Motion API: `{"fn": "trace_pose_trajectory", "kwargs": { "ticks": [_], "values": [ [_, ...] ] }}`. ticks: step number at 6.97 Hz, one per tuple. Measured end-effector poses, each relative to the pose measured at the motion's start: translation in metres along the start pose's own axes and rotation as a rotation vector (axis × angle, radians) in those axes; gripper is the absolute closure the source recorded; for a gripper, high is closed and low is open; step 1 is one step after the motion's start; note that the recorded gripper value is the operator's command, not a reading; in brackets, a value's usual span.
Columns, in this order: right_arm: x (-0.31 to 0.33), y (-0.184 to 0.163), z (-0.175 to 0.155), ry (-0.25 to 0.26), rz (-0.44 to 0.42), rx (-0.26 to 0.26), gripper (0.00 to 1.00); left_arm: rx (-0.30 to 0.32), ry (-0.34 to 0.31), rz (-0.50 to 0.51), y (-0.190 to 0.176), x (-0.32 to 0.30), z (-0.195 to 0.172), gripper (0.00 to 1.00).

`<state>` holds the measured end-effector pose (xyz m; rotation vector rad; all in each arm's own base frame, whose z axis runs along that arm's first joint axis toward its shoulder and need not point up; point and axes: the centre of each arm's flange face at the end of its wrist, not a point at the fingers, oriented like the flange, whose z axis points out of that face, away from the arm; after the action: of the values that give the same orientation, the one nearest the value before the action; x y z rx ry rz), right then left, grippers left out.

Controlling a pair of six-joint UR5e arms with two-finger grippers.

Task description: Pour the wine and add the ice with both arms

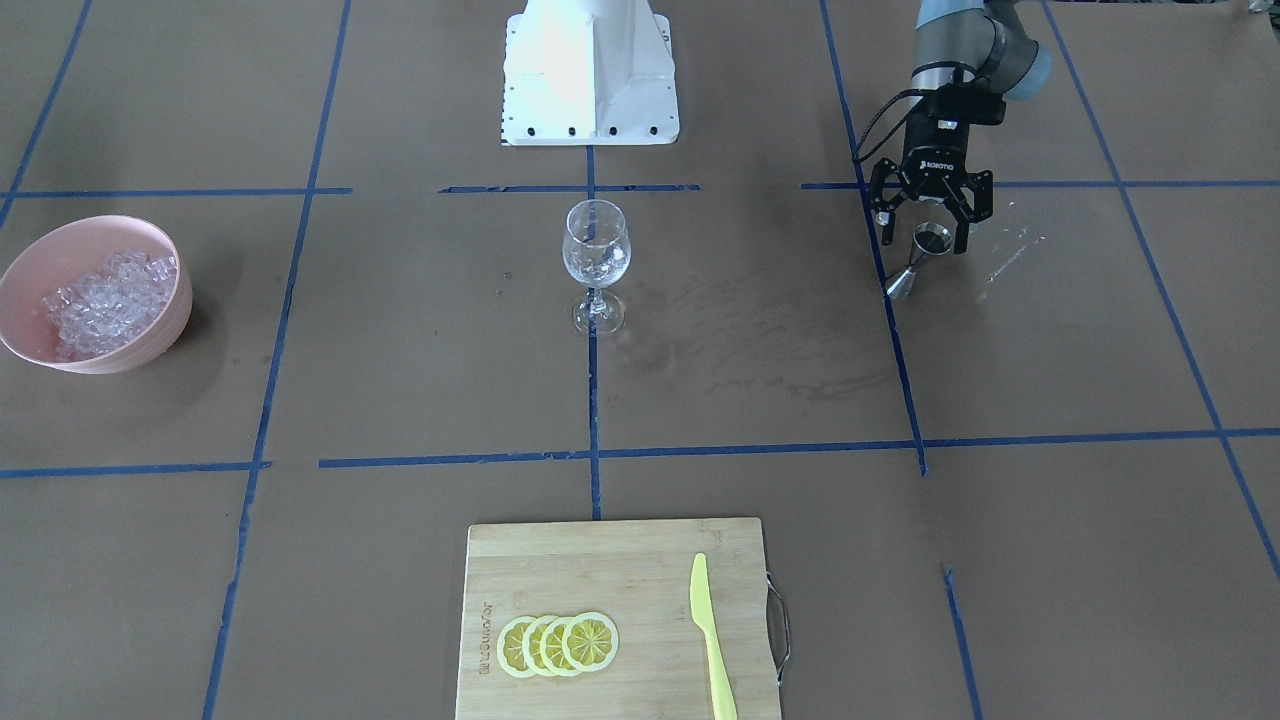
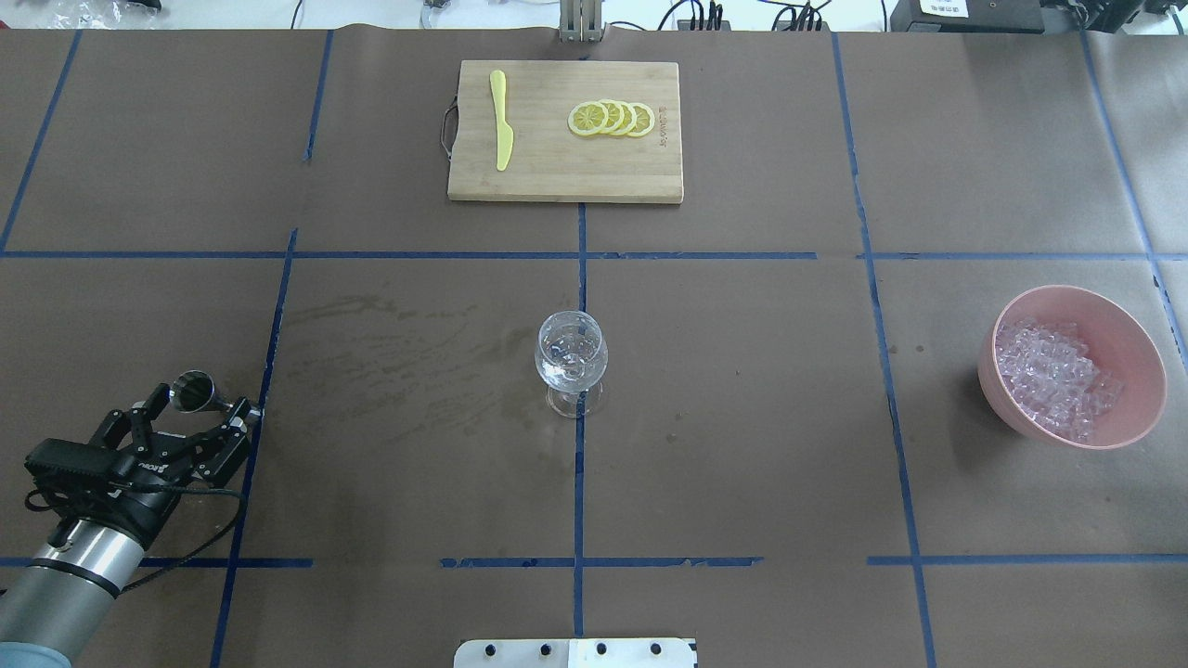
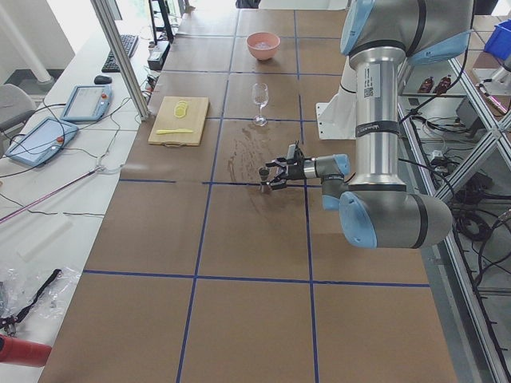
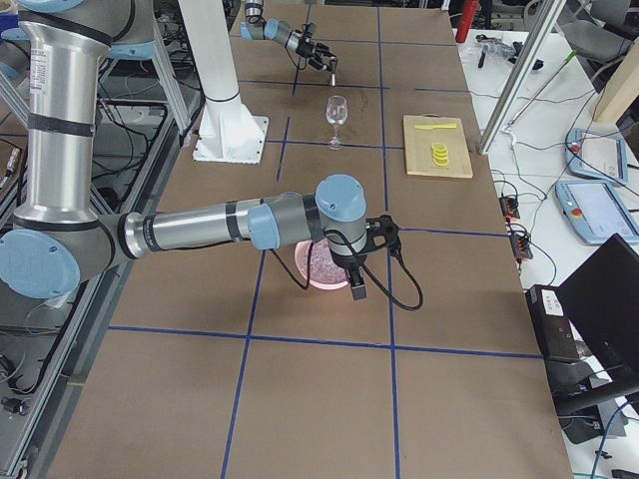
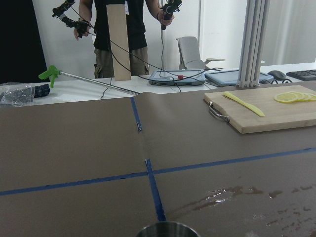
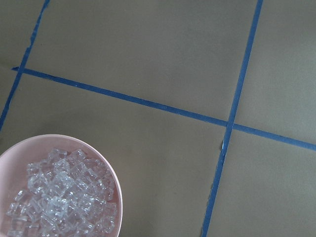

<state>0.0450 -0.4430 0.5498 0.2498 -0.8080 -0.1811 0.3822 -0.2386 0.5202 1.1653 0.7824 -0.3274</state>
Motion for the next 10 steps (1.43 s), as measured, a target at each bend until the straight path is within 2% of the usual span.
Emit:
{"fn": "trace_pose_trajectory", "kwargs": {
  "ticks": [2, 3, 4, 5, 10],
  "values": [
    [0.0, 0.0, 0.0, 0.0, -0.001, 0.001, 0.0, -0.004, -0.012, 0.002, 0.017, -0.003, 0.007, 0.08],
    [0.0, 0.0, 0.0, 0.0, -0.001, 0.001, 0.0, -0.005, -0.014, 0.006, 0.022, -0.002, 0.009, 0.23],
    [-0.001, 0.0, -0.001, 0.0, -0.001, 0.001, 0.0, -0.005, -0.015, 0.007, 0.026, -0.001, 0.011, 0.45],
    [-0.001, -0.001, -0.001, 0.0, -0.002, 0.001, 0.0, -0.006, -0.015, 0.007, 0.027, 0.0, 0.012, 0.52],
    [-0.001, -0.001, -0.001, 0.0, -0.002, 0.002, 0.0, -0.006, -0.013, 0.001, 0.027, 0.002, 0.012, 0.51]
  ]
}}
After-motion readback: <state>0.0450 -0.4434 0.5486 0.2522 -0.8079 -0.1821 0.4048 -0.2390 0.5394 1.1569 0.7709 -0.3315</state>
